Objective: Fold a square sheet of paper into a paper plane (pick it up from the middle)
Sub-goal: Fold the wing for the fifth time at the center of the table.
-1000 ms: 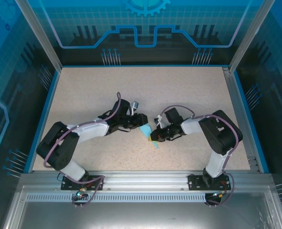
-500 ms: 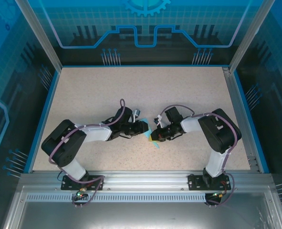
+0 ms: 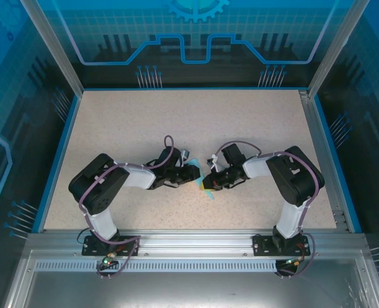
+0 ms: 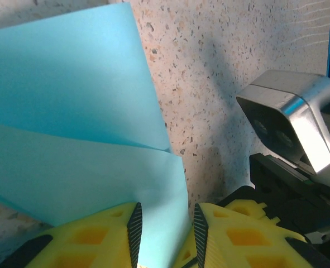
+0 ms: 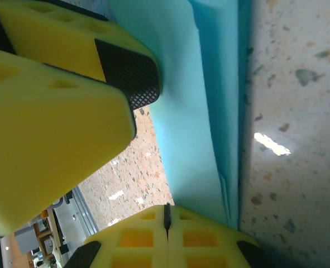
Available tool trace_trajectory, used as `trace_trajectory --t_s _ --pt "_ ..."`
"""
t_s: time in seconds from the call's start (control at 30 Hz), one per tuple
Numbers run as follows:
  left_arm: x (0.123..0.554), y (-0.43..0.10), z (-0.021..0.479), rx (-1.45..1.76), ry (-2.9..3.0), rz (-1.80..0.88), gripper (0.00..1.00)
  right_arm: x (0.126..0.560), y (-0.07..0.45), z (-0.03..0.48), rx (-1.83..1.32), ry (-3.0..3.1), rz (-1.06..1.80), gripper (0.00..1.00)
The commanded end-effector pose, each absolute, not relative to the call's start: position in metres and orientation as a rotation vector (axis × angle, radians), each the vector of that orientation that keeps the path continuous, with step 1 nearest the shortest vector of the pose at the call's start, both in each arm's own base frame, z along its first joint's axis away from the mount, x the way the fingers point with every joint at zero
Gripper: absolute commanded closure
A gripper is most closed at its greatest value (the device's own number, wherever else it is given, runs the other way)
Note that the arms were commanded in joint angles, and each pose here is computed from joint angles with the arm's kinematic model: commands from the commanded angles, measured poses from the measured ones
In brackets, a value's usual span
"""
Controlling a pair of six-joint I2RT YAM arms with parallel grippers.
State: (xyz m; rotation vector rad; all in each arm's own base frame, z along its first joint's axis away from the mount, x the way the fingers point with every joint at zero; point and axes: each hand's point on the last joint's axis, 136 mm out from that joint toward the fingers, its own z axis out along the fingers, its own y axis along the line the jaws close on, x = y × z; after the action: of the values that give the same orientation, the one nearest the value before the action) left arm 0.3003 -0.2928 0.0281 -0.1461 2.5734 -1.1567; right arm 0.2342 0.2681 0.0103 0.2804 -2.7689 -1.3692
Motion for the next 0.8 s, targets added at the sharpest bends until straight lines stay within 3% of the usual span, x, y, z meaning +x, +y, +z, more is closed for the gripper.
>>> trace_trajectory --t_s 0.0,0.77 --pt "0.317 -0.293 0.028 -0.166 2.534 -1.107 0.67 0.205 0.234 -0.032 0.131 -2.76 -1.081 0.96" --pt "0.347 -0.22 0.009 -0.354 2.568 -0.997 0.68 0.201 0.228 -0.032 0.149 -2.757 -1.07 0.98"
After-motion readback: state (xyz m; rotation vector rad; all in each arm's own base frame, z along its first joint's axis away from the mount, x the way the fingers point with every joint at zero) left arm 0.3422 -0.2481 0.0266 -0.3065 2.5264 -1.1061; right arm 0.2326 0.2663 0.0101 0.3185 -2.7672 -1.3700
